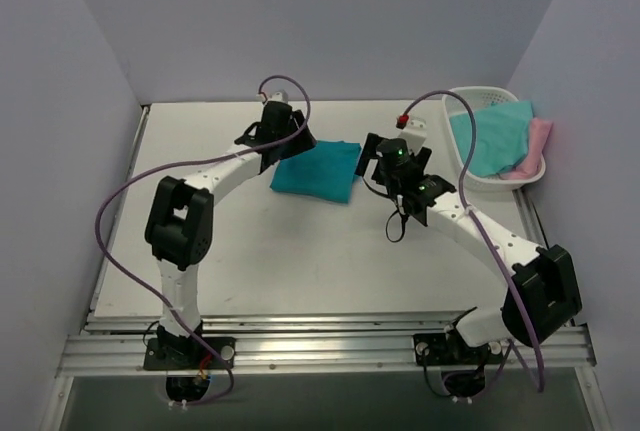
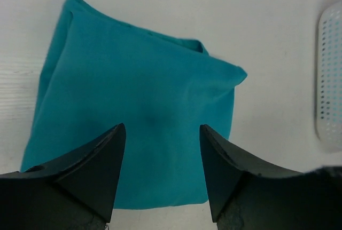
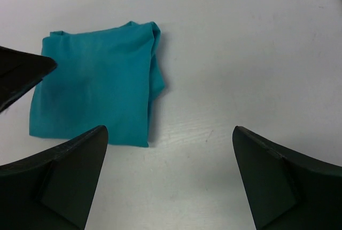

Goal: Fold and stack the t-shirts
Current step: Fold the tshirt

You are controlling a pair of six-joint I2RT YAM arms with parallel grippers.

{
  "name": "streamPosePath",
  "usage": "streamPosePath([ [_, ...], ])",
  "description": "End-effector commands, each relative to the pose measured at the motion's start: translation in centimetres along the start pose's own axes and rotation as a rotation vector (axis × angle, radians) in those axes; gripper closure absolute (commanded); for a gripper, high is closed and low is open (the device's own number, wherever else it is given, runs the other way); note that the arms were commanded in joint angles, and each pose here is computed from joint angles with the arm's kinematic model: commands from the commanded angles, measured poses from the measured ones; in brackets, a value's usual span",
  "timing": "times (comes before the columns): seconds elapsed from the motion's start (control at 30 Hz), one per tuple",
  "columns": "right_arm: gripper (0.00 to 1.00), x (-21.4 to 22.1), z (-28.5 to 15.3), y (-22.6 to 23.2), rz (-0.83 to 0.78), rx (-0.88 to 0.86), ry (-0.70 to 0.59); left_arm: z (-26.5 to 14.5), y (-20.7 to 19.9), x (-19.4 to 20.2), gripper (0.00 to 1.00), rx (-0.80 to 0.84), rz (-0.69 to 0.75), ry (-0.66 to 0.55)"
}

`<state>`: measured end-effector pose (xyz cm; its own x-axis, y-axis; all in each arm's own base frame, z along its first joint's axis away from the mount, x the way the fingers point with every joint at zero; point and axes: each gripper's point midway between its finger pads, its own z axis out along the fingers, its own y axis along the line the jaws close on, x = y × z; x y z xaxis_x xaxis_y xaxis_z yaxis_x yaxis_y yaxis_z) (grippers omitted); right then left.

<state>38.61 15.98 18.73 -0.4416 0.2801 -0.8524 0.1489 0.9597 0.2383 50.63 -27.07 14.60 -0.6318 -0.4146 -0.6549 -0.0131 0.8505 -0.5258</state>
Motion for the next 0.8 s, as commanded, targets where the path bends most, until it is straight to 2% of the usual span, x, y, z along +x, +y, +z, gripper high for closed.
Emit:
streamPosePath([
  [0.0, 0.02, -1.5, -2.6, -1.0, 0.059, 0.005, -0.078, 1.5, -2.6, 1.8, 0.38, 0.068, 0.057, 0.004],
  [0.07, 0.02, -0.8, -3.3, -1.7, 0.052, 0.013, -0.071, 2.9, -2.7, 3.3, 0.47, 0.060, 0.077, 0.032],
  [0.1, 0.02, -0.6, -4.0, -2.2, 0.059, 0.011, -0.077, 3.1, -3.7, 3.2, 0.57, 0.076, 0.079, 0.028],
  [0.2, 0.02, -0.1, -4.9, -2.9, 0.063, 0.003, -0.079, 5.0, -4.4, 5.1, 0.76, 0.103, 0.073, 0.075],
  [0.33, 0.02, -0.6, -5.5, -3.3, 0.066, 0.013, -0.100, 7.2, -5.4, 7.8, 0.81, 0.136, 0.067, 0.131],
  [0.47, 0.02, -0.7, -6.0, -3.8, 0.049, 0.032, -0.093, 9.2, -3.9, 10.0, 0.84, 0.072, 0.078, 0.169],
  [0.6, 0.02, -1.2, -6.6, -3.9, 0.051, 0.026, -0.102, 9.1, -0.4, 9.1, 0.86, -0.094, 0.089, 0.146],
  [0.77, 0.02, -1.7, -7.6, -4.4, 0.061, 0.026, -0.114, 8.4, 4.7, 5.1, 0.86, -0.199, 0.114, 0.119],
])
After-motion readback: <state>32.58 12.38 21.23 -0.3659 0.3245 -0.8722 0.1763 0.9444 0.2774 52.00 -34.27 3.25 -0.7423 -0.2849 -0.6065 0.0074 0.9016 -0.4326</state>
